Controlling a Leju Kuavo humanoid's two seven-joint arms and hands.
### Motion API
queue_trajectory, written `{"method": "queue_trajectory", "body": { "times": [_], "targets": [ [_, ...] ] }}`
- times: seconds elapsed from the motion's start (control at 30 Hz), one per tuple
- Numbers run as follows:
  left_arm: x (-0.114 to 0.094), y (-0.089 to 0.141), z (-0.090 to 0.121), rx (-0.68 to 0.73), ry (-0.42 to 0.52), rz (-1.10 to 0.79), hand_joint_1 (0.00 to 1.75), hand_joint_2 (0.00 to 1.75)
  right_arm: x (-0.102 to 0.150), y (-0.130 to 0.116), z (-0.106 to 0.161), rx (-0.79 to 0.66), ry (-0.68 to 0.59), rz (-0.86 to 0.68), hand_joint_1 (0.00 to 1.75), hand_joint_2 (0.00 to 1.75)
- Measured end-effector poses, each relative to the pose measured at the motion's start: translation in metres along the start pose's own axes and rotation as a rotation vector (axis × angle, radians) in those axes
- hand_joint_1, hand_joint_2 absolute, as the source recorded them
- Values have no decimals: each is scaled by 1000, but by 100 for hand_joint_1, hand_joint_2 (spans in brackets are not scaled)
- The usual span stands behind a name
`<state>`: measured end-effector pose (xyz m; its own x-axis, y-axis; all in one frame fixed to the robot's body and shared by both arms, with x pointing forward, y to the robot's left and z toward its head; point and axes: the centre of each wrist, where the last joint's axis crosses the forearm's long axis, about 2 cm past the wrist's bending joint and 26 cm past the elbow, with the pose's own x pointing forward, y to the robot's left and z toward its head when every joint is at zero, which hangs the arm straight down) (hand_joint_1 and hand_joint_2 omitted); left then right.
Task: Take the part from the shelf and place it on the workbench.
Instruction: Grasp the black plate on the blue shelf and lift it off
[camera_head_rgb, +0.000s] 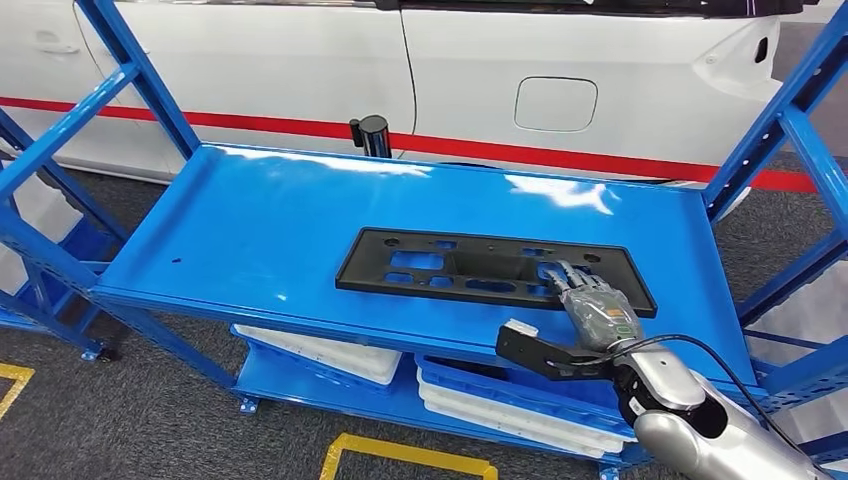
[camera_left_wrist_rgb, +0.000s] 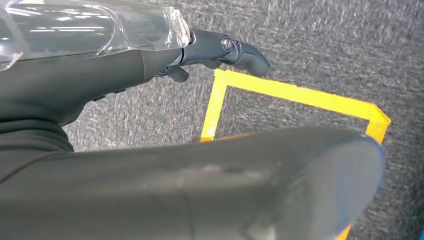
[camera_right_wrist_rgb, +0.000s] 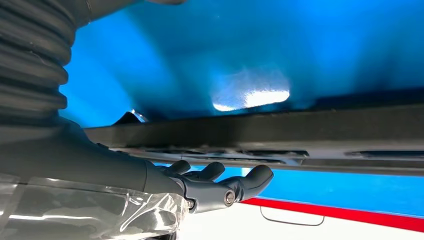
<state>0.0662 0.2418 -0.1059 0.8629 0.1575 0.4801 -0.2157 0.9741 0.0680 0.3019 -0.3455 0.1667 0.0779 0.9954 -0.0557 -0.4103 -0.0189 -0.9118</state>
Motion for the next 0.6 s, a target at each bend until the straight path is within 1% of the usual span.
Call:
{"method": "queue_trajectory", "body": {
  "times": [0.6],
  "targets": [
    [0, 2, 0, 3, 1, -8, 0, 0, 8, 9, 1, -81, -19, 16, 0, 175]
  ]
}}
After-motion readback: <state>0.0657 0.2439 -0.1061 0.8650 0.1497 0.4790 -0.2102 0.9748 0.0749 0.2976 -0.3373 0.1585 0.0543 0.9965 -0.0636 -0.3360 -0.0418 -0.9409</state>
